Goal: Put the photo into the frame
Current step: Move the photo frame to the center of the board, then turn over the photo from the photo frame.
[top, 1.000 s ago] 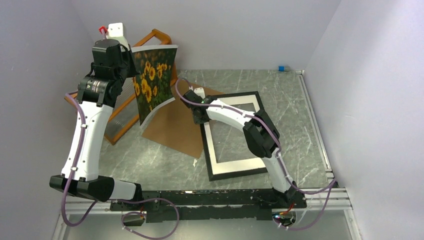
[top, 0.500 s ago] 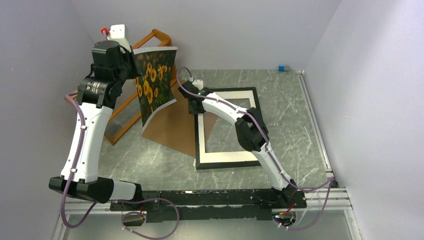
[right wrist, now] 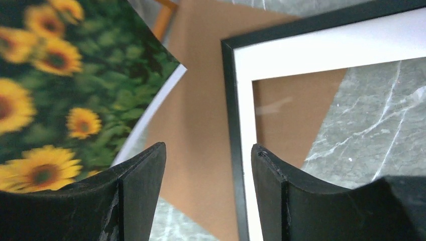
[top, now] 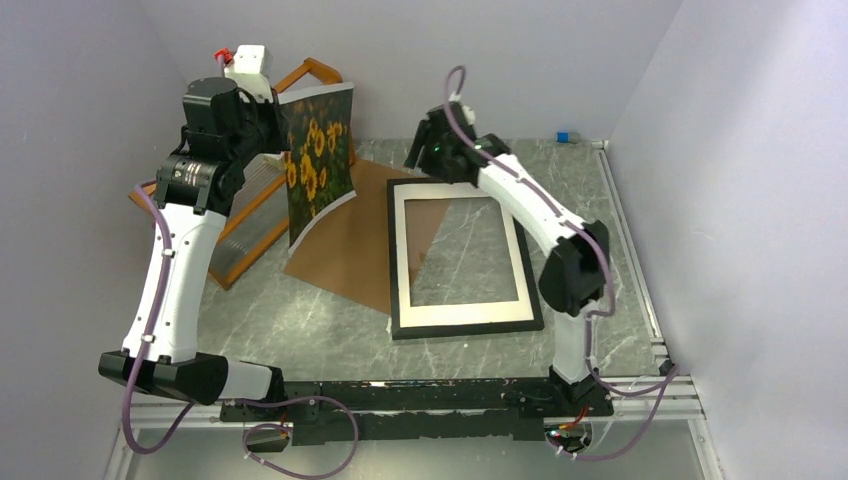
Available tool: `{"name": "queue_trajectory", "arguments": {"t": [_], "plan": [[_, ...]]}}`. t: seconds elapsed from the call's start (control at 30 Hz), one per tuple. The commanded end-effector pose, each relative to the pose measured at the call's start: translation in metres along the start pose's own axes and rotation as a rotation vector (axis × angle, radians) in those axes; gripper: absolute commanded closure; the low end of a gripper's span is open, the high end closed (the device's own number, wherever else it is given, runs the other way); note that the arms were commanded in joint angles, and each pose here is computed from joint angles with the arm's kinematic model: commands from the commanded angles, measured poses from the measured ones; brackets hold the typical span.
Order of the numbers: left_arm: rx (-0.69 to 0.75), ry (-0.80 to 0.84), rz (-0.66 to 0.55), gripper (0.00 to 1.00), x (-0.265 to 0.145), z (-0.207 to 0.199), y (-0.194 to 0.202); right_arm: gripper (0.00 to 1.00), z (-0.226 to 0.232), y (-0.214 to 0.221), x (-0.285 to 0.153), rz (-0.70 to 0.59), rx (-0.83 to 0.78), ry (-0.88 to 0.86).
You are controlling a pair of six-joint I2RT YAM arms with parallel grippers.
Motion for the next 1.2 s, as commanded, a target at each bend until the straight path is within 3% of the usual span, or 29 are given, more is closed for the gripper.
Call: {"name": "queue_trajectory", "arguments": {"t": [0.0, 0.27, 0.4, 0.57, 0.77, 0.93, 1.17], "plan": [[0.135, 0.173, -0.233, 0.97, -0.013, -0.008, -0.041, 0.34, 0.009, -0.032, -0.044, 0.016, 0.188, -0.148], [0.288, 0.443, -0.392, 0.98, -0.016, -0.032, -0.054, 0.31, 0.032, -0.059, -0.089, 0.119, 0.397, -0.442], [0.379, 0.63, -0.405, 0.98, -0.011, -0.057, -0.034, 0.2, 0.045, -0.069, -0.099, 0.162, 0.532, -0.524], [0.404, 0.691, -0.295, 0.97, 0.009, -0.088, 0.004, 0.18, 0.046, -0.08, -0.108, 0.166, 0.648, -0.491], [0.396, 0.728, -0.215, 0.97, 0.024, -0.123, 0.043, 0.18, -0.002, -0.075, -0.107, 0.062, 0.78, -0.383], [0.359, 0.853, -0.19, 0.98, 0.023, -0.141, 0.059, 0.18, -0.039, -0.056, -0.089, 0.144, 0.843, -0.233], [0.388, 0.947, -0.14, 0.97, 0.025, -0.155, 0.078, 0.22, -0.057, -0.049, -0.071, 0.205, 0.856, -0.185]]}}
Point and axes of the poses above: each gripper's point midway between its finger pads, its own x axis out along the fingers, its own z axis along the line the jaws close on, y = z × x, the point moved 9 cm from there along -x, back along the fingers, and after that the axes turned 14 degrees about x, right-handed, at the moved point
